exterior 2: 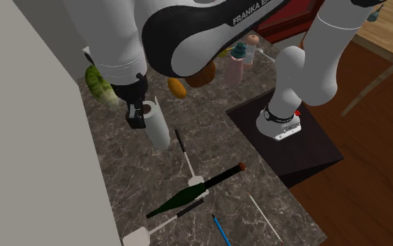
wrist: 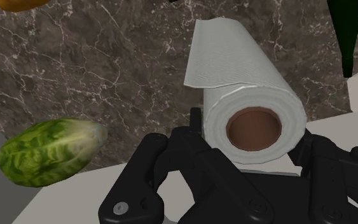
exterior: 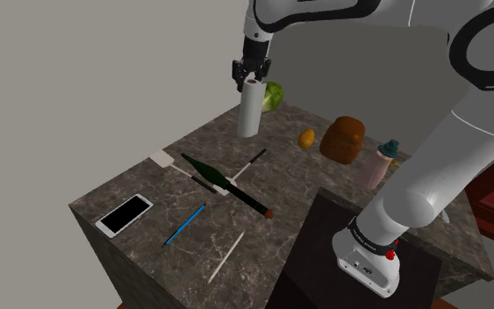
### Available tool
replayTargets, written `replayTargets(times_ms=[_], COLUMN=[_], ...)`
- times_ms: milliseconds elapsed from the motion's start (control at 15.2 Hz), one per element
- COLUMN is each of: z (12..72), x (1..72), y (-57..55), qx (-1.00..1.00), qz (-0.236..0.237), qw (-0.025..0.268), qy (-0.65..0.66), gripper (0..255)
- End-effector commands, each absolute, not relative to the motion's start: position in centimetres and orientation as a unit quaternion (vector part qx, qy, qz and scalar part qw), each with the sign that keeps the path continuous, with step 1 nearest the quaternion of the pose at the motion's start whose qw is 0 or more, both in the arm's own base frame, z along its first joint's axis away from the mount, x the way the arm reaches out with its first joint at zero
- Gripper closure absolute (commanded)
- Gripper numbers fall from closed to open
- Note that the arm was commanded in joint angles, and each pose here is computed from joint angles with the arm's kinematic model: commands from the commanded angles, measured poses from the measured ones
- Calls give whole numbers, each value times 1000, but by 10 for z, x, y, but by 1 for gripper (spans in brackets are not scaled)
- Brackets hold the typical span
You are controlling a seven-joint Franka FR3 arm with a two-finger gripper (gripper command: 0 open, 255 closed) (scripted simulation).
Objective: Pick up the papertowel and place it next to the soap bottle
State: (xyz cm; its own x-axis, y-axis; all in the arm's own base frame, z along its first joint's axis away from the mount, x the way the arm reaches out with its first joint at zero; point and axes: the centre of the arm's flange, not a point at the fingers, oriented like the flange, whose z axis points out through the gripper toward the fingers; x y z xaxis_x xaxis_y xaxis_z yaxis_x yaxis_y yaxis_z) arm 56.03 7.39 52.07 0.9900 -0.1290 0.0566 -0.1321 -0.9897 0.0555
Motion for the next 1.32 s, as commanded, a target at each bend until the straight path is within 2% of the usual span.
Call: replayTargets(times_ms=[0,1254], z=[531,632], x=[561,561], y=[74,74], qx=[997,997], qz=[26,26], qw=[30,30], qy=[-65,-65], gripper=[255,255])
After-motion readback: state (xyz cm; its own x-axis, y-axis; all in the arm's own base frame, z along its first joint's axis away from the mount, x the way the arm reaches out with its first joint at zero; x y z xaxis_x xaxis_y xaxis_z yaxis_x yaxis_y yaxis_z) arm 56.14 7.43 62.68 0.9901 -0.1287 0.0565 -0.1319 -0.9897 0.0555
